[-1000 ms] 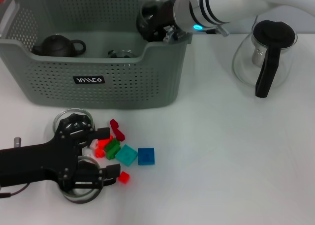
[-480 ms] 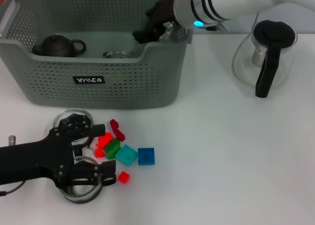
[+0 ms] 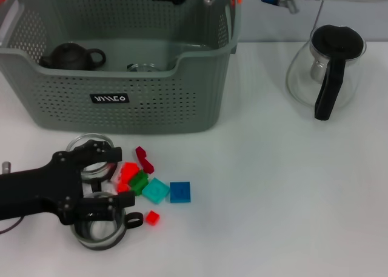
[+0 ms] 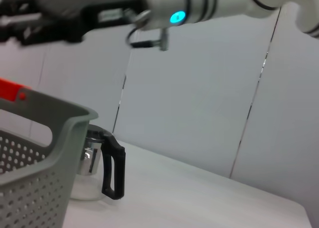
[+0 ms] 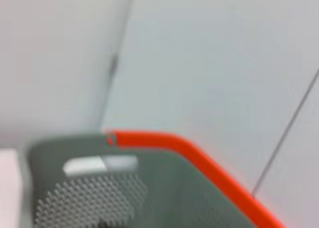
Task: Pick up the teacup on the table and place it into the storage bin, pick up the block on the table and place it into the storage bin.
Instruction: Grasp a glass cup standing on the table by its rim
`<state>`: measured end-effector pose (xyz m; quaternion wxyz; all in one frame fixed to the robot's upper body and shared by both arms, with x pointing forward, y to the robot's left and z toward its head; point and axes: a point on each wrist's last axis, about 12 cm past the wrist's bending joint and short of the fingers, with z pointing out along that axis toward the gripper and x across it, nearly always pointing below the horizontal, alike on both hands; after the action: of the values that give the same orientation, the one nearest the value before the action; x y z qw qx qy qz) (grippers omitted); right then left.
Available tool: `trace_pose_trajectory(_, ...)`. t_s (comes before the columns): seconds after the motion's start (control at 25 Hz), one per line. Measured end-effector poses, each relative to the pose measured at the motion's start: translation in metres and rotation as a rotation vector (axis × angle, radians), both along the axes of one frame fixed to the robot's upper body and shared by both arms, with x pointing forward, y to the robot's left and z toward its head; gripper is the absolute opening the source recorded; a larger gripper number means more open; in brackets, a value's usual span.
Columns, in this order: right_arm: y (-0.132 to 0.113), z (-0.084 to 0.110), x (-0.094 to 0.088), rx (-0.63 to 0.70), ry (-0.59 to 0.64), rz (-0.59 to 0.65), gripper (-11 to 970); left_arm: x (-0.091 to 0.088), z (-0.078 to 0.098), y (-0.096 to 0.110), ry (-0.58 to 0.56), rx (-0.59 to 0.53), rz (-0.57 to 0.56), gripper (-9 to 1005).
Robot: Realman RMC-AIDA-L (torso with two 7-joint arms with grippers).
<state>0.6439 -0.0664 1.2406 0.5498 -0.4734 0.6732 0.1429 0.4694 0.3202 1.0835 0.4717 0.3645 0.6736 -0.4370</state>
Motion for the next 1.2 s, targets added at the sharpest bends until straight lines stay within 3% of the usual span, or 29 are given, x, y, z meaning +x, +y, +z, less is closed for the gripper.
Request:
trace_pose_trajectory(0.2,-0.021,0.004,-0.030,0.109,0.005,0.080,639,0.000,0.006,0.004,-0.016,0.006,-0.013,935)
trace_pose_trajectory(0.6,-0.063,-0.032,-0.071,0.263,0.232,0.318,783,-0.004,0.022,0.020,-0.017,0.166,-0.062,935)
trace_pose_trajectory(0.88,-0.067,-0.070,-0.079,0.217,0.325,0.401,920,-0.003,0.029,0.014,0.032,0.367,-0.204,935)
trace_pose_trajectory(1.2,-0.059,-0.086,-0.081,0.221,0.378,0.437,926,0.007,0.042,0.001,0.067,0.564,-0.302,935)
